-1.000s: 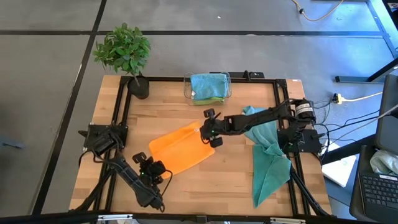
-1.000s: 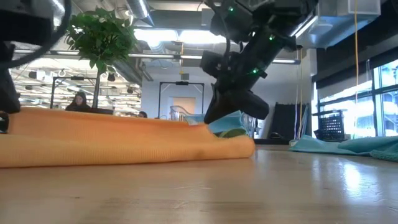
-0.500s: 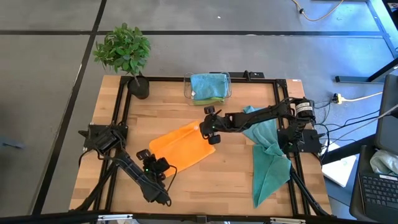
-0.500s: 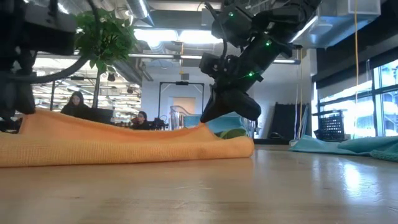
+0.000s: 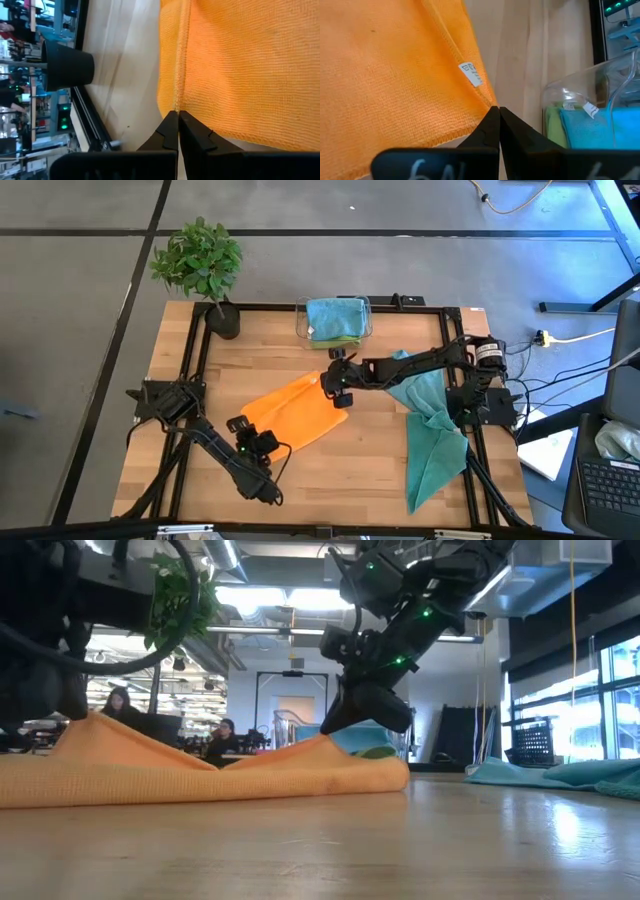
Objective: Fold microfiber towels
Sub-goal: Fold the orange microfiber towel
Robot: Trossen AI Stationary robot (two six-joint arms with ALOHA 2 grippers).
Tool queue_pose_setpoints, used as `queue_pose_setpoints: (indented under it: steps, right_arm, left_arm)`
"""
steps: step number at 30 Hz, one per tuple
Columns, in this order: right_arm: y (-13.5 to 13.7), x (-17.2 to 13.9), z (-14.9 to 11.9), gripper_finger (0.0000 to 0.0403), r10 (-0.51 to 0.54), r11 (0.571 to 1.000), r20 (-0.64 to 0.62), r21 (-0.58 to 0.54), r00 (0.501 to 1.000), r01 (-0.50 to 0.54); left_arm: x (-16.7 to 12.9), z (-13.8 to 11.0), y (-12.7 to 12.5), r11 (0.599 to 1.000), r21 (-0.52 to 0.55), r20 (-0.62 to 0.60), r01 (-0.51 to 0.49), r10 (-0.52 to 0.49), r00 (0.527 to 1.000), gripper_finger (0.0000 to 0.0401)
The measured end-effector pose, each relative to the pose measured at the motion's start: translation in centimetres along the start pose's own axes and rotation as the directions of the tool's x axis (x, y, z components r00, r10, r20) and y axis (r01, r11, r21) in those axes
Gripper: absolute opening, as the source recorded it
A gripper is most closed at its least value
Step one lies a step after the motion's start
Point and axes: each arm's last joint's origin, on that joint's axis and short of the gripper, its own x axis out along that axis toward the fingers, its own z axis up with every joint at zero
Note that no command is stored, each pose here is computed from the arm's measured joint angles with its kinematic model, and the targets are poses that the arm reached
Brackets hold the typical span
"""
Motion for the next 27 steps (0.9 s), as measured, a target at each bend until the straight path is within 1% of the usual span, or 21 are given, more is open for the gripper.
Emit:
queue_pose_setpoints:
  steps: [5, 8, 11, 21, 27]
  right_arm:
    - [-0.3, 0.1, -0.2, 0.0005, -0.017, 1.0, -0.014, 0.005, 1.0, 0.017]
    - [-0.4, 0.1, -0.3, 0.0005, -0.047, 0.999, -0.034, -0.003, 0.998, 0.047]
    - [-0.6, 0.2, -0.4, 0.0005, -0.05, 0.999, -0.037, -0.001, 0.998, 0.05]
    - [-1.3, 0.4, -0.8, 0.0005, -0.059, 0.998, -0.048, 0.013, 0.997, 0.06]
    - [-1.6, 0.4, -0.3, 0.0005, -0.067, 0.997, 0.015, 0.038, 0.998, 0.066]
  left_arm:
    - [0.0, 0.1, 0.0, 1.0, -0.029, -0.001, -0.001, 0.001, 1.0, 0.0]
    - [-0.1, -0.1, 0.0, 1.0, -0.025, 0.004, 0.001, -0.001, 1.0, 0.0]
    - [-0.1, -0.1, 0.0, 1.0, -0.024, 0.005, 0.001, -0.001, 1.0, 0.0]
    - [0.7, 1.0, 0.3, 0.998, -0.056, -0.001, -0.015, 0.015, 1.0, 0.0]
    - [0.8, 1.2, 0.3, 0.997, -0.071, 0.008, -0.02, 0.021, 1.0, 0.0]
